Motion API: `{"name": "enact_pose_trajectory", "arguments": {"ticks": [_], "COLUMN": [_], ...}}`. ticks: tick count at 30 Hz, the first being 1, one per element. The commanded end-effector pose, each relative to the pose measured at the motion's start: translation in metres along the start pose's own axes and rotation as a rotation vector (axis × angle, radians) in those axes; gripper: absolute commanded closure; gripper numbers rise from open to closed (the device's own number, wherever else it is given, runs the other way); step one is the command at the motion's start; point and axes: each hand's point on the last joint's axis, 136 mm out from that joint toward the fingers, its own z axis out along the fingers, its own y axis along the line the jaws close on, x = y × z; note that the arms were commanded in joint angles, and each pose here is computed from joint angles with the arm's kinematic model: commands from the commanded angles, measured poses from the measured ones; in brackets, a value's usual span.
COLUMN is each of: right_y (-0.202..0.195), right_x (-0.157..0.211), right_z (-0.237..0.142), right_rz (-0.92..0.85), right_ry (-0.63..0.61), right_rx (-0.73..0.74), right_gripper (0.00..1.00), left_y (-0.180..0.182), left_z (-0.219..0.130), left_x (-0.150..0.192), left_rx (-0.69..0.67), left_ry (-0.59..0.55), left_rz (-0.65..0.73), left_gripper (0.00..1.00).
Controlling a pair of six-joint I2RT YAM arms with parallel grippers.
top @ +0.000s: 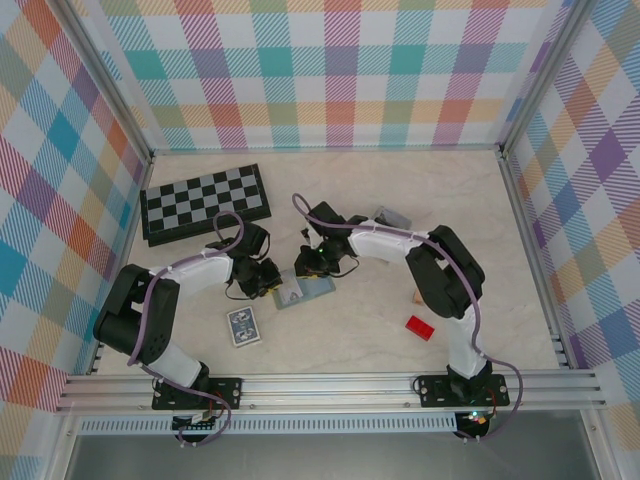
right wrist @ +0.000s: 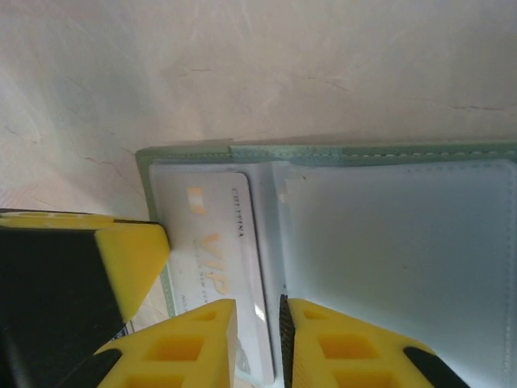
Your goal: Take the credit cards out of the card holder
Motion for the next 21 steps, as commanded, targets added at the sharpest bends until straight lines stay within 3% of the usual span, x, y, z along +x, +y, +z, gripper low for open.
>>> {"name": "enact_pose_trajectory", "arguments": {"ticks": [1,21], "right_y": [0.01,-0.001], "right_x": [0.004,0.007], "right_z": [0.004,0.016], "right_rz": [-0.013,-0.005], "right_ry": [0.039,0.069], "right_rx": [-0.023,0.013], "right_gripper": [0.79,0.84], "left_y": [0.004,0.011], "left_z": [0.004,0.01], "left_x": [0.003,0.006], "left_rx": [-0.036,-0.063], "left_ry": [0.017,0.036], "left_rz": [0.025,0.032], "left_gripper": [0.87,0.91]}}
